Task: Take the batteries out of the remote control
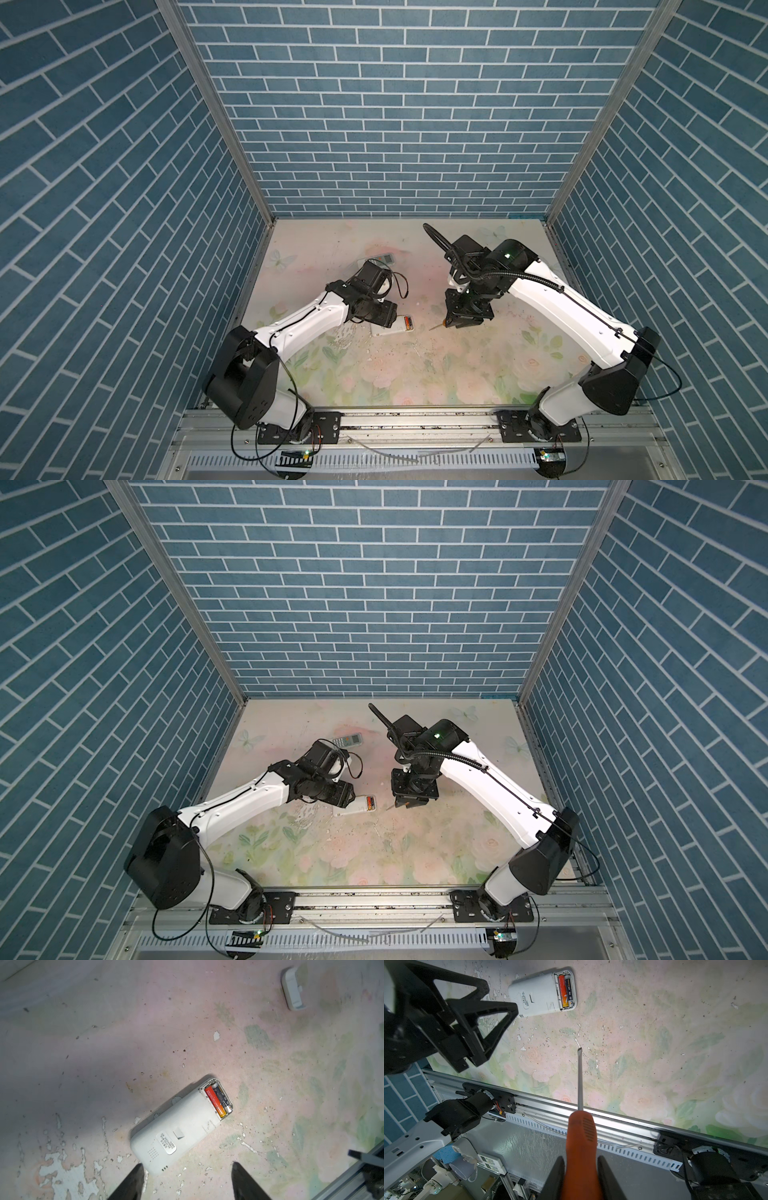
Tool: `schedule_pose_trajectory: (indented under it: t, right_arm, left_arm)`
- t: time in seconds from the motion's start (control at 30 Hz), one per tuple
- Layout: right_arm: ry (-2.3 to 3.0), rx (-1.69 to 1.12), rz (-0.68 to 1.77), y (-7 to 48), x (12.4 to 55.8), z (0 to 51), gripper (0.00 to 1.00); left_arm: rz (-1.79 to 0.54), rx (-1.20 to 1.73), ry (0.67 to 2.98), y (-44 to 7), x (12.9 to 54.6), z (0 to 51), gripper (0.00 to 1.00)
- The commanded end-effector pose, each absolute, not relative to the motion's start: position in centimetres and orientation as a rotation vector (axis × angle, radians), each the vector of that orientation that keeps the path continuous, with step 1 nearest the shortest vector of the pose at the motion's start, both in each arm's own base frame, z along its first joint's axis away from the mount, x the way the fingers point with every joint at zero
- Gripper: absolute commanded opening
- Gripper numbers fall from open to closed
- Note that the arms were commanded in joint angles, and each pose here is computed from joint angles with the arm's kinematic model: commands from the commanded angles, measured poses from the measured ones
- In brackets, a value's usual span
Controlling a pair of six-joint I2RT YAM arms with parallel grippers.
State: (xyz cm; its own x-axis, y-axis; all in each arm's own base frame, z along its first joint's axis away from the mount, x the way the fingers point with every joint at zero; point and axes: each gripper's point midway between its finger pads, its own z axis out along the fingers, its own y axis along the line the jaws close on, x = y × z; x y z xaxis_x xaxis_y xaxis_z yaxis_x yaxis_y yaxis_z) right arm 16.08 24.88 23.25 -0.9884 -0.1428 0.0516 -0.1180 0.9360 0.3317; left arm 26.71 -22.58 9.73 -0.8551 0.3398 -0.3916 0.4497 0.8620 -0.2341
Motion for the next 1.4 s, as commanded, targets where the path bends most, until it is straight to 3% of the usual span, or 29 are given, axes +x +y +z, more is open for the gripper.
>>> schedule_pose_trajectory:
  t: [0.0,0.2,0.27,0.5,1.03,1.37]
  right_arm:
    - [-3.027,0.169,-0.512,24.1,15.9,24.9,0.0]
    - [-3.033,0.132,-0.559,23.4,16.2,25.2,0.0]
    - [-3.032,0.123,-0.565,23.1,16.2,25.2,0.0]
    - [-3.037,0.084,-0.608,22.2,16.2,25.3,0.0]
    - [-3.033,0.075,-0.673,22.1,17.1,25.0,0.0]
    - [-3.026,0.08,-0.672,22.5,17.5,24.6,0.0]
  left_arm:
    - [-0.397,0.772,2.725,-22.5,25.6,8.4,0.71]
    - [-0.34,0.84,2.785,-22.9,25.7,5.9,0.79]
    - [-0.306,0.867,2.796,-23.1,25.8,5.2,0.88]
    - [-0.161,0.993,2.803,-23.2,26.5,3.9,0.99]
    - [0.053,1.051,2.887,-20.1,25.3,1.5,0.96]
    - [-0.003,1.054,2.911,-20.7,24.9,1.1,0.79]
